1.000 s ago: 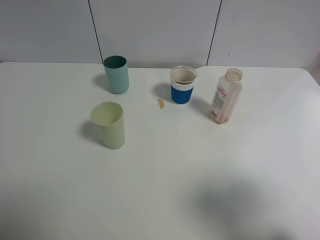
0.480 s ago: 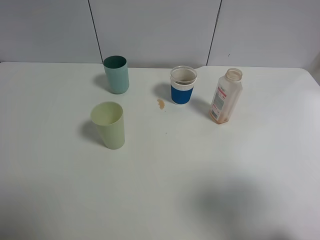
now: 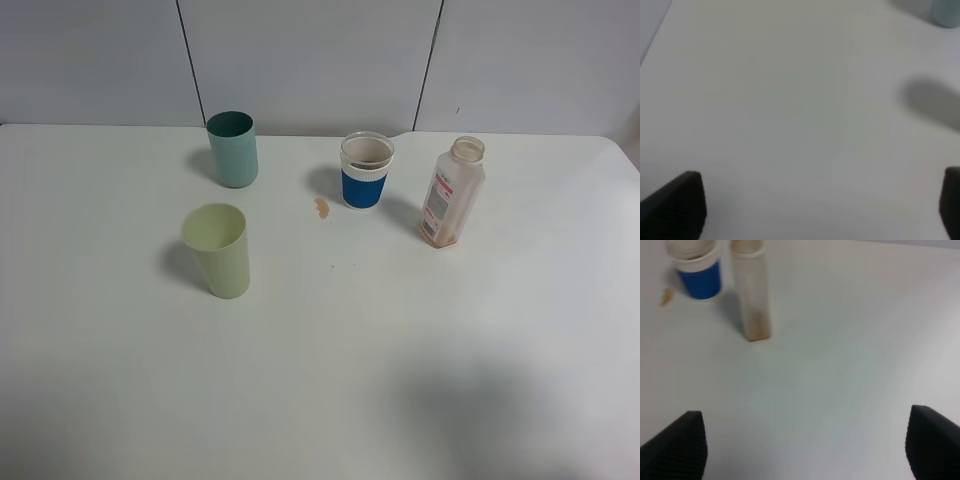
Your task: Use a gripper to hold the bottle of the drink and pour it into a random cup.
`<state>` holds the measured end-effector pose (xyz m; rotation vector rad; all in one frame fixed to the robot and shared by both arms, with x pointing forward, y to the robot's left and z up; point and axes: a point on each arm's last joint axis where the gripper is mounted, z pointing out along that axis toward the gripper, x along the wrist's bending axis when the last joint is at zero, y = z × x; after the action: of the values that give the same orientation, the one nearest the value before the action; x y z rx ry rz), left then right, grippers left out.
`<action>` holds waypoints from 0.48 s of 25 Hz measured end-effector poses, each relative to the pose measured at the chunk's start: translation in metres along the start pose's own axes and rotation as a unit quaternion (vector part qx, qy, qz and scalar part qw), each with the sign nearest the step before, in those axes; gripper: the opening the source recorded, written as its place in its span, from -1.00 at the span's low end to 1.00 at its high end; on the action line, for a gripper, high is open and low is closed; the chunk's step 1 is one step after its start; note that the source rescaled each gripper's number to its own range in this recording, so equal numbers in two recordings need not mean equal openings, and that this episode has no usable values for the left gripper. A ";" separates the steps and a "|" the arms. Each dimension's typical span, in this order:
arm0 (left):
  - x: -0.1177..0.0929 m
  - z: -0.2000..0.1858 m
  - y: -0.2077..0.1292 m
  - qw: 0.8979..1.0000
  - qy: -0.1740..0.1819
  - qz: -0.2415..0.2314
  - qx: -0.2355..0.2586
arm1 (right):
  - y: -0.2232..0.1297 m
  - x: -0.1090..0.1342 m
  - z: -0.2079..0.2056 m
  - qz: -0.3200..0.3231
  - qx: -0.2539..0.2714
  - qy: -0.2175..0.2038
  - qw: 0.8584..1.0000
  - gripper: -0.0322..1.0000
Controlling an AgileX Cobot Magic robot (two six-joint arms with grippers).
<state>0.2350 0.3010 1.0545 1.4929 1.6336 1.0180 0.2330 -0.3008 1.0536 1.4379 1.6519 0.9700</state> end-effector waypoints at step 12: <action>0.000 0.000 0.000 1.000 0.000 0.000 0.000 | 0.000 0.001 0.000 0.040 0.004 -0.080 0.996 0.55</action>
<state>0.2350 0.3010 1.0545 1.4929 1.6336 1.0180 0.2329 -0.2998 1.0536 1.5568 1.4927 0.8683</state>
